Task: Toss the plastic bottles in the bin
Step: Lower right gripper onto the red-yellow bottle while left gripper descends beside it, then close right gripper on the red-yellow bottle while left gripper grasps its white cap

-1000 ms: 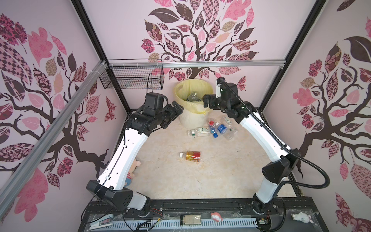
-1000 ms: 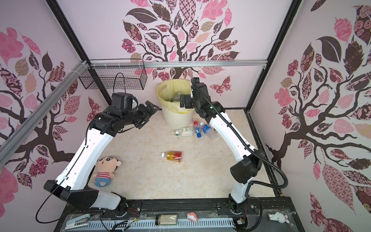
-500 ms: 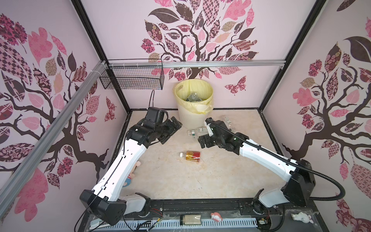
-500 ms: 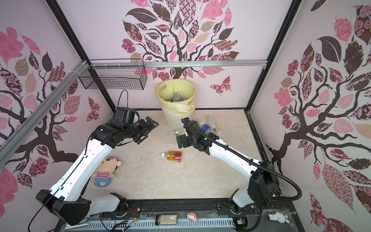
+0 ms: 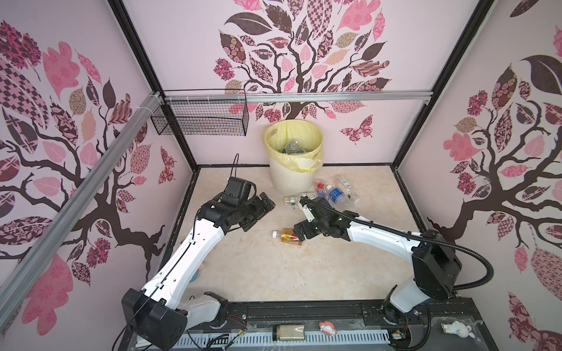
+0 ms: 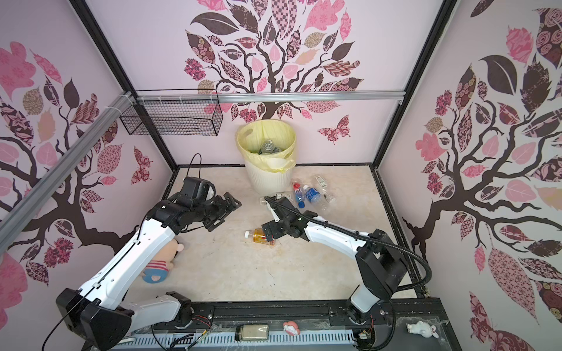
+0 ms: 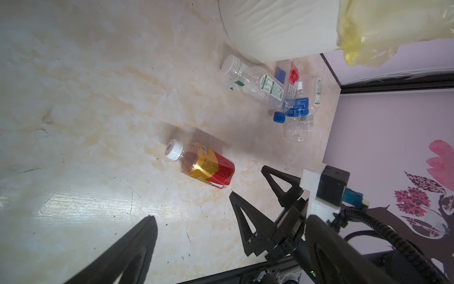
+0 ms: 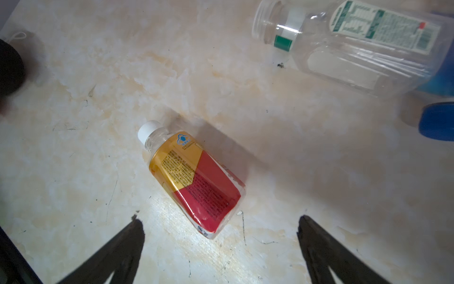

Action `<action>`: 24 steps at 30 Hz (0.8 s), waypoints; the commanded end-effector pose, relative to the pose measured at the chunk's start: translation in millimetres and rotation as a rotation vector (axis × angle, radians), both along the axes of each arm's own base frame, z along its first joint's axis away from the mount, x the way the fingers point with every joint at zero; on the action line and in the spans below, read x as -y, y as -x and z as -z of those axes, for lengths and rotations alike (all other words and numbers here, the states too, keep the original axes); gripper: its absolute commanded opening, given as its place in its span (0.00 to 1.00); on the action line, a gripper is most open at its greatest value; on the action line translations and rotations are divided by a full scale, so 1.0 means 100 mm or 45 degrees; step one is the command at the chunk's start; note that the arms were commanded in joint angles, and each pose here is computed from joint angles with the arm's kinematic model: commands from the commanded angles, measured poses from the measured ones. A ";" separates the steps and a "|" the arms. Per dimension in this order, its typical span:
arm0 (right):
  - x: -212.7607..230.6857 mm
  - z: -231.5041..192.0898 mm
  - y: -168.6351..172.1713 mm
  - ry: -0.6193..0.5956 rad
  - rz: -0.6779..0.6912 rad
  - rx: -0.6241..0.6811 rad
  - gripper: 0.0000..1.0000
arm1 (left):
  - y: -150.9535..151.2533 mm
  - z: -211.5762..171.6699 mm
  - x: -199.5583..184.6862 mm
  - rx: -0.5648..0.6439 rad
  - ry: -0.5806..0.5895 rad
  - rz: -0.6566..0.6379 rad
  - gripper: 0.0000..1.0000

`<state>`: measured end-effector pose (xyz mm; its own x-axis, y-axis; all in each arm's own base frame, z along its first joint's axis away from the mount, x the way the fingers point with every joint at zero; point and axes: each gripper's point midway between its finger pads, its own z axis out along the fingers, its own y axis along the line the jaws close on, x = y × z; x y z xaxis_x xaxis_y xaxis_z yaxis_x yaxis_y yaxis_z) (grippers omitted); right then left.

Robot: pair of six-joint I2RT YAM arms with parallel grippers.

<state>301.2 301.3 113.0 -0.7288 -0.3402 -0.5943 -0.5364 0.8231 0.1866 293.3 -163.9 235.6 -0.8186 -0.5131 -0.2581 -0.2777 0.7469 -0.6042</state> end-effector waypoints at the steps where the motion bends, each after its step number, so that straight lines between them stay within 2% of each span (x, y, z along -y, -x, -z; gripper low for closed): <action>1: -0.12 0.10 0.03 0.014 -0.071 0.003 1.00 | 0.01 0.08 -0.02 0.063 -0.045 0.052 0.97; 7: -0.12 0.38 0.05 0.160 -0.145 0.018 1.00 | 0.05 0.27 -0.06 0.123 -0.125 0.139 0.97; 13: -0.16 0.55 0.03 0.210 -0.197 0.003 1.00 | 0.08 0.35 -0.16 0.193 -0.282 0.233 0.97; 16: -0.18 0.62 0.01 0.231 -0.216 0.002 1.00 | 0.07 0.40 -0.26 0.214 -0.382 0.239 0.97; 19: -0.19 0.66 0.01 0.252 -0.243 -0.001 1.00 | 0.04 0.44 -0.41 0.216 -0.473 0.169 0.97; 21: -0.21 0.69 0.00 0.268 -0.261 0.006 1.00 | 0.02 0.45 -0.42 0.238 -0.524 0.224 0.97; 24: -0.23 0.74 0.00 0.295 -0.298 0.000 0.99 | 0.02 0.52 -0.50 0.209 -0.593 0.214 0.97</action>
<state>297.2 316.9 41.2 -0.6461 -0.5850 -0.4902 -0.6861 0.7266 0.0372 290.4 -126.6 194.2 -0.8123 -0.2371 -0.5329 -0.0665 0.9454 -0.3191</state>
